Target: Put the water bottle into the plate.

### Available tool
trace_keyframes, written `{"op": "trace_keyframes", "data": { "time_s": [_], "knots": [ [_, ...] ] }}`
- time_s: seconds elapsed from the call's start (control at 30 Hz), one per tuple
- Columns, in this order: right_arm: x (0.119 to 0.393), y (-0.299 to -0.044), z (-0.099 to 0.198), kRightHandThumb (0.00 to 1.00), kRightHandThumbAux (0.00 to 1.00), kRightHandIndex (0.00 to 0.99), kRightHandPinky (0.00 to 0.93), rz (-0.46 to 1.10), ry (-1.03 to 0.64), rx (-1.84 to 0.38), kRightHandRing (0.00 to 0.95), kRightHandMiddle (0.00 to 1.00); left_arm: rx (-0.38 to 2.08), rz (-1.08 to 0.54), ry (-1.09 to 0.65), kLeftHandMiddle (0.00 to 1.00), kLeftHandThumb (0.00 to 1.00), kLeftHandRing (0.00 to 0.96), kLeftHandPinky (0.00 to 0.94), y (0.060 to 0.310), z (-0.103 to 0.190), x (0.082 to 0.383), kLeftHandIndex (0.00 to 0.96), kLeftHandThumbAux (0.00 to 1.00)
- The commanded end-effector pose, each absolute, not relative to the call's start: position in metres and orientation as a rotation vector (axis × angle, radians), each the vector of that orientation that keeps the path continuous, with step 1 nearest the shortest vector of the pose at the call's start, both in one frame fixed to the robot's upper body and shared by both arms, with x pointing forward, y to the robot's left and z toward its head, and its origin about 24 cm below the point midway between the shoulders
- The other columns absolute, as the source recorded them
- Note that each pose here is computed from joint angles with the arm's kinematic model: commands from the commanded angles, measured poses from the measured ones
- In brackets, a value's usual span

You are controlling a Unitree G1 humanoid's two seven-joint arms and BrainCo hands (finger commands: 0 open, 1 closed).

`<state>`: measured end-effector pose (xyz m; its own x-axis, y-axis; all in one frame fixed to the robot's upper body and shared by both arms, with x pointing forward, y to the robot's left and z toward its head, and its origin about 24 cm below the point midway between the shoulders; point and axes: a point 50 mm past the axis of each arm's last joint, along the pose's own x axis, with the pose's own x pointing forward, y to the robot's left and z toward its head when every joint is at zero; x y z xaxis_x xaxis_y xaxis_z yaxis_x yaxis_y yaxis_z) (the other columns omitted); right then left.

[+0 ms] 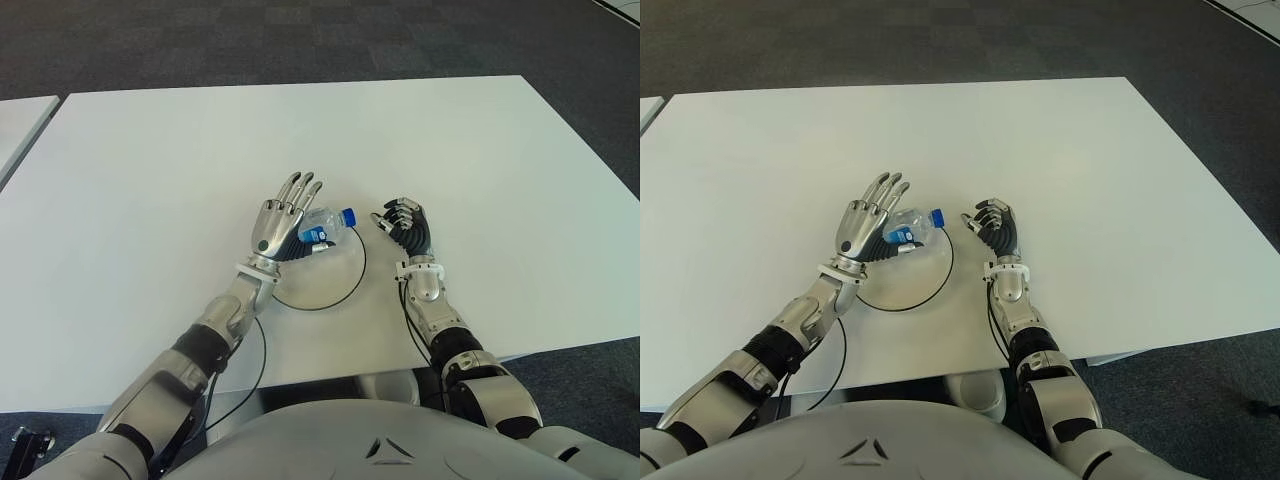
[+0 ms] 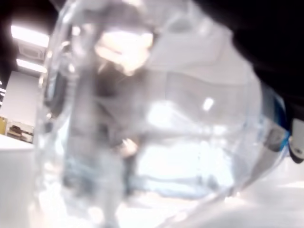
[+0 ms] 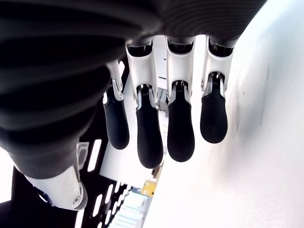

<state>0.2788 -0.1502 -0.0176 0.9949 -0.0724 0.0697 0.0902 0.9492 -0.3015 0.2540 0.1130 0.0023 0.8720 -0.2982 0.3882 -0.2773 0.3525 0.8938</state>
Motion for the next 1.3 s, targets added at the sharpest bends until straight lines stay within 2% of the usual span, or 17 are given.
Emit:
{"op": "trace_keyframes", "data": {
  "time_s": [0.03,0.67,1.3],
  "knots": [
    [0.276,-0.151,-0.023,0.706,0.729,0.431,0.624,-0.088,-0.027,-0.303,0.612,0.595,1.252,0.030,-0.529,0.000,0.073,0.000,0.000,0.117,-0.003,0.249,0.000,0.429],
    [0.276,-0.150,-0.021,0.708,0.727,0.432,0.628,-0.086,-0.040,-0.300,0.619,0.600,1.286,0.153,-0.593,0.000,0.091,0.000,0.000,0.116,0.002,0.244,0.000,0.314],
    [0.276,-0.150,-0.022,0.708,0.728,0.431,0.630,-0.083,-0.033,-0.298,0.619,0.600,1.223,0.225,-0.698,0.000,0.114,0.000,0.000,0.115,0.008,0.239,0.000,0.306]
  ]
}}
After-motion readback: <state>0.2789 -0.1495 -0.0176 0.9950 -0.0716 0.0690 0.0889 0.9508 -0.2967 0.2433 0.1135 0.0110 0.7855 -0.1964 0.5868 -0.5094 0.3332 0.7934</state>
